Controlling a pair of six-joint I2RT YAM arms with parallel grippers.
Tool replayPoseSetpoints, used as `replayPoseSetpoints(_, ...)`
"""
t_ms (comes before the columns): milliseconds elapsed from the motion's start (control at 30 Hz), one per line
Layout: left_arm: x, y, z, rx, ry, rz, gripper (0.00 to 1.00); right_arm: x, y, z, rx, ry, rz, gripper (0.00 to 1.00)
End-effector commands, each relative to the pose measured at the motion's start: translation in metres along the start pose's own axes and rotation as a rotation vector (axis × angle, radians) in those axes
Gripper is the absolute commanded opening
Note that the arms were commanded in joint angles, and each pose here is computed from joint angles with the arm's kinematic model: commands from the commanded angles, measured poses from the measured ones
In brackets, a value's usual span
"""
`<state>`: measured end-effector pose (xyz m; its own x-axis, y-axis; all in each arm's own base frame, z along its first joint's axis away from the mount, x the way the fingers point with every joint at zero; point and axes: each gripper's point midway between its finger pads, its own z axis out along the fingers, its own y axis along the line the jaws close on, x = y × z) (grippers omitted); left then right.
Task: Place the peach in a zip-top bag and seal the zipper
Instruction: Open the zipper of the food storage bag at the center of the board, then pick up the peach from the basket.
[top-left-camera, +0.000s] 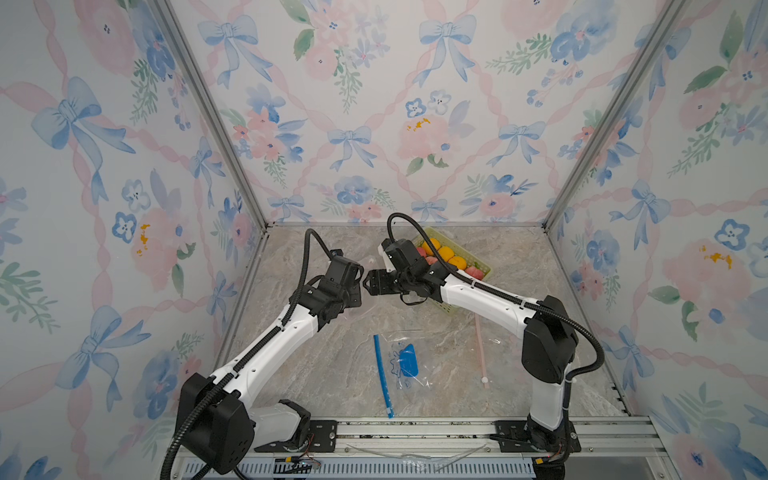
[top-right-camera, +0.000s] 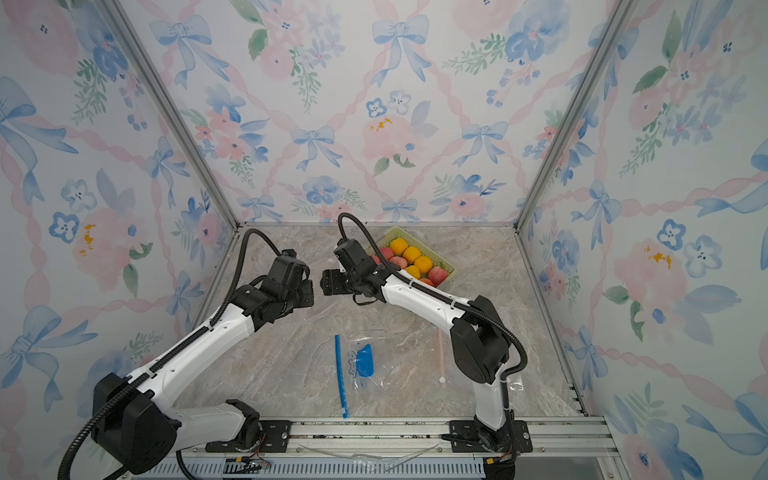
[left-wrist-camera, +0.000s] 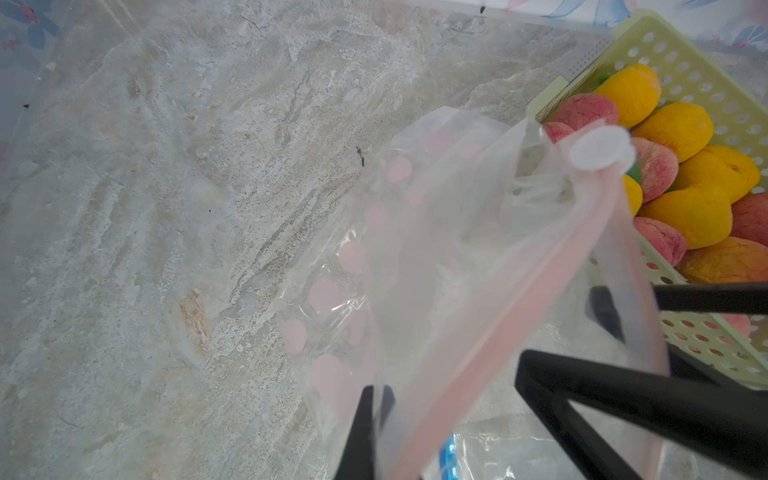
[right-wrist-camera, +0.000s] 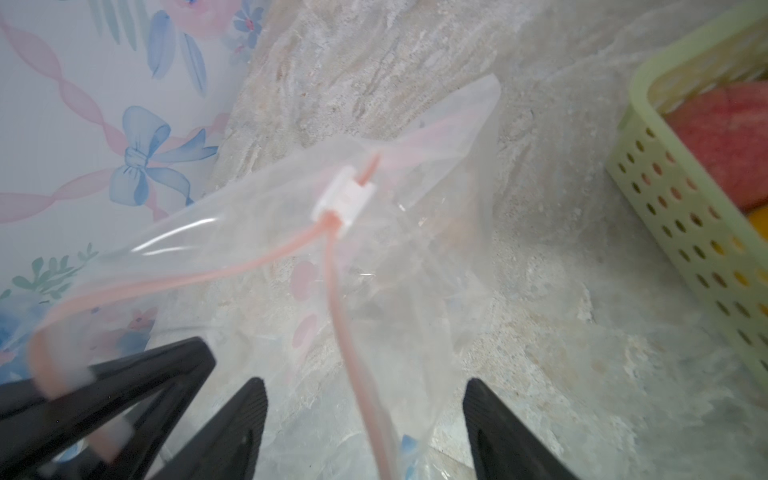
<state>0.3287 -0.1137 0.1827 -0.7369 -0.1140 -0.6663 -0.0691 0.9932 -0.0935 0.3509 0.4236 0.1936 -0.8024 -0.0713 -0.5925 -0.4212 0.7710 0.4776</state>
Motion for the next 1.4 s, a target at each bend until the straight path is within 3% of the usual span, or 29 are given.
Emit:
replayPoseSetpoints(0,-0.001,-0.003,0.001,0.001,-0.004,0.008,0.00,-0.008,0.016,-0.010,-0.075,-0.033,-0.008,0.81)
replayPoseSetpoints(267,-0.002,0.003,-0.002,-0.022,-0.021,-0.018,0.00,-0.031,-0.018,-0.039,0.028,-0.086,0.001,0.78)
replayPoseSetpoints(600,-0.005,-0.001,0.003,-0.018,-0.017,-0.049,0.00,-0.035,-0.140,-0.055,0.322,0.007,0.139,0.72)
replayPoseSetpoints(867,-0.009,-0.010,0.008,0.018,-0.018,-0.056,0.00,-0.032,-0.200,-0.031,0.419,0.103,0.202,0.68)
replayPoseSetpoints(1367,-0.006,-0.021,0.014,0.061,-0.002,-0.072,0.00,-0.028,-0.229,0.021,0.385,0.172,0.236,0.72)
